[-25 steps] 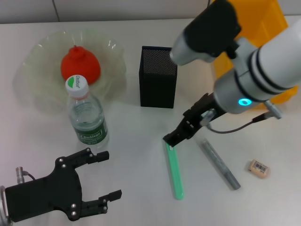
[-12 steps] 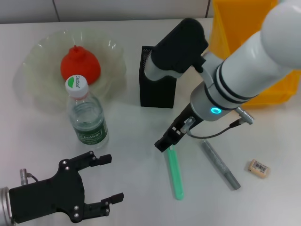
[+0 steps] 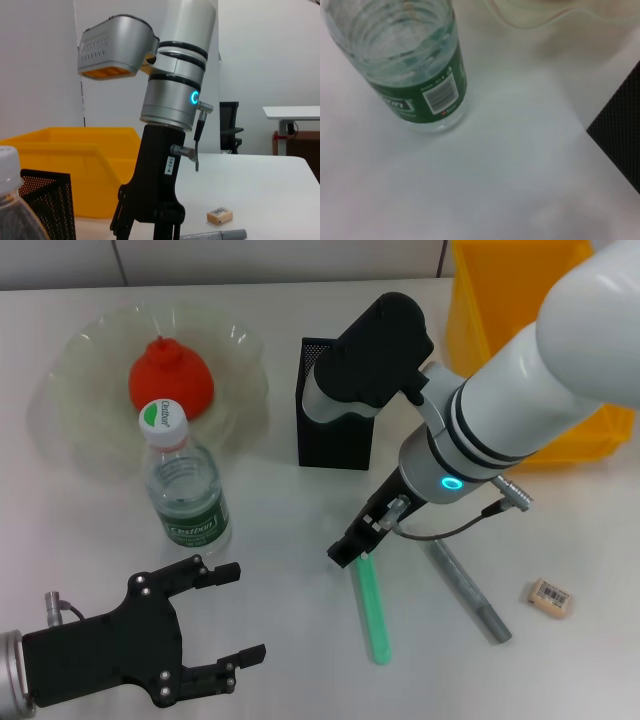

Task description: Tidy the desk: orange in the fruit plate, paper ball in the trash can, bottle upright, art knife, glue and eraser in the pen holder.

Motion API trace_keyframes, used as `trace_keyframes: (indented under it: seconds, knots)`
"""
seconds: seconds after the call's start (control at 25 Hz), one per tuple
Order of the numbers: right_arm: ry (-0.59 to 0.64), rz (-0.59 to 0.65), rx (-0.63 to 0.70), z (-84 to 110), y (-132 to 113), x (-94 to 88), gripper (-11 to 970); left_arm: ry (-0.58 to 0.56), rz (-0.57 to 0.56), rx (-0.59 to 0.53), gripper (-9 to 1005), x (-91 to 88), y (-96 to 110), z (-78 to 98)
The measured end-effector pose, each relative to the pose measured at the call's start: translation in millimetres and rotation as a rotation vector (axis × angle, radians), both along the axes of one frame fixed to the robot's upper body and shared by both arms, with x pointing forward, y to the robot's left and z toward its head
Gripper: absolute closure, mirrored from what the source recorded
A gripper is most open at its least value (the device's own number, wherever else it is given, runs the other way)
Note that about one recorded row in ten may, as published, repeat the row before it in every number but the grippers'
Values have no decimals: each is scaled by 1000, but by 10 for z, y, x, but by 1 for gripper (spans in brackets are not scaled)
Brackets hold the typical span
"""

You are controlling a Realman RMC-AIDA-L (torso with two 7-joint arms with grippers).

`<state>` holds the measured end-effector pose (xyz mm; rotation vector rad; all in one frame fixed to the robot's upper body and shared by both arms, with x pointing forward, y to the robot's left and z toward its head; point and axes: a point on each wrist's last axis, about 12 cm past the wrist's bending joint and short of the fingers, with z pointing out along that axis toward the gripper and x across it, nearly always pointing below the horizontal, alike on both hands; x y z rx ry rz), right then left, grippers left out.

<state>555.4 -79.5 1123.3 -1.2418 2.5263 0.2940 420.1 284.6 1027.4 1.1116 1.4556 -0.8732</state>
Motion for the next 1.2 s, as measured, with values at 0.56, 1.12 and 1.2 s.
trace_keyframes:
  seconds: [0.56,1.12,1.2]
  knots:
    - [27,-14,-23,-66,-23,11,374,-4,-5,-1,194,15,-8,9]
    - [50,-36,-10,-11,-63,16,634,-7,-9,-3,194,36,-23,16]
    - [51,-36,-13,-8,-67,12,613,-6,-9,-3,194,35,-23,16]
